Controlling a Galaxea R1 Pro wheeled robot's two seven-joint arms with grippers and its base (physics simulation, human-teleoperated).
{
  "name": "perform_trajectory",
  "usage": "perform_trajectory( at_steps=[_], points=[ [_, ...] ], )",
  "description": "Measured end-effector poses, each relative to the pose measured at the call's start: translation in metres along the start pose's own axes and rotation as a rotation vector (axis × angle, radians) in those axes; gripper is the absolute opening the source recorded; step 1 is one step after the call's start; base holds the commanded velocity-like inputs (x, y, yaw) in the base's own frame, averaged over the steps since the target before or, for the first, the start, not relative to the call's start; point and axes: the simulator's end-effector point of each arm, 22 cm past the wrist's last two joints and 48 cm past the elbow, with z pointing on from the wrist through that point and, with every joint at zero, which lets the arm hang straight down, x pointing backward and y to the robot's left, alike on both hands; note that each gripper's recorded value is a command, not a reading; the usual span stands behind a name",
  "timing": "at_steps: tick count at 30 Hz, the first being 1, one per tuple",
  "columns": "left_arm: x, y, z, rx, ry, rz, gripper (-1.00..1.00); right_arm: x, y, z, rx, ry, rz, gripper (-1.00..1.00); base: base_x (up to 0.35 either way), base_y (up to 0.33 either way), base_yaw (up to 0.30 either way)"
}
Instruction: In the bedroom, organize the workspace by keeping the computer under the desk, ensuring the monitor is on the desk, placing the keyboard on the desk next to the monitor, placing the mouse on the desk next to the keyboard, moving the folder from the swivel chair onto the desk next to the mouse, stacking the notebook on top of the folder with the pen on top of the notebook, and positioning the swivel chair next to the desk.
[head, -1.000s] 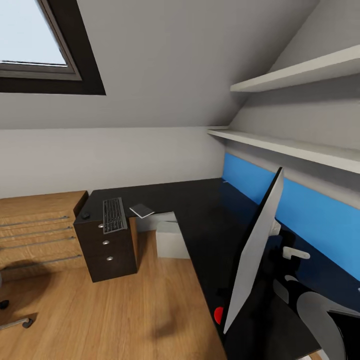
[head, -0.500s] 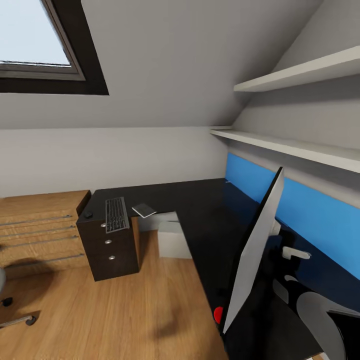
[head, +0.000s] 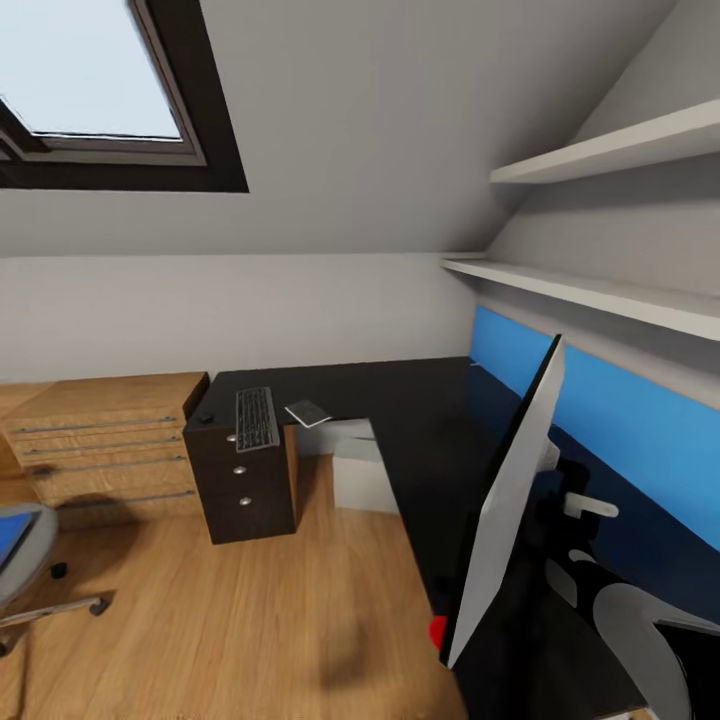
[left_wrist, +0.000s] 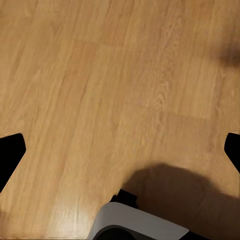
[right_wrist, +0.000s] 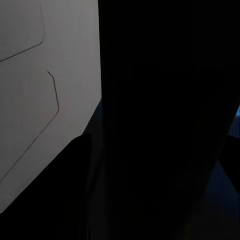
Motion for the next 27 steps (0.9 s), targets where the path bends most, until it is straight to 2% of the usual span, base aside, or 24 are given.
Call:
perform_trajectory(
  at_steps=[10, 14, 17, 19, 27],
  points=[
    [0.0004, -0.0008, -0.0002, 0.001, 0.001, 0.000, 1.00, -0.0003, -0.0030, 0.0004, 0.011, 0.000, 0.012, -1.00, -0.280, -0.180, 0.002],
    [0.0001, -0.0002, -0.0003, 0.000, 0.000, 0.000, 1.00, -0.0007, -0.0046, 0.0001, 0.017, -0.001, 0.022, -1.00, -0.044, -0.034, 0.000],
    [0.0001, -0.0005, -0.0004, 0.001, 0.000, -0.001, 1.00, -0.0003, 0.0000, -0.0004, -0.001, -0.001, -0.002, -1.00, -0.009, -0.007, 0.007],
    [0.0000, -0.0003, -0.0004, 0.000, 0.000, -0.001, 1.00, -0.0005, -0.0025, -0.0005, 0.010, -0.002, 0.011, -1.00, -0.004, -0.003, 0.065],
    [0.0002, -0.0003, -0.0005, 0.001, 0.000, -0.001, 1.00, -0.0006, -0.0017, 0.0000, 0.009, 0.002, 0.014, -1.00, -0.001, -0.001, 0.208]
  ],
)
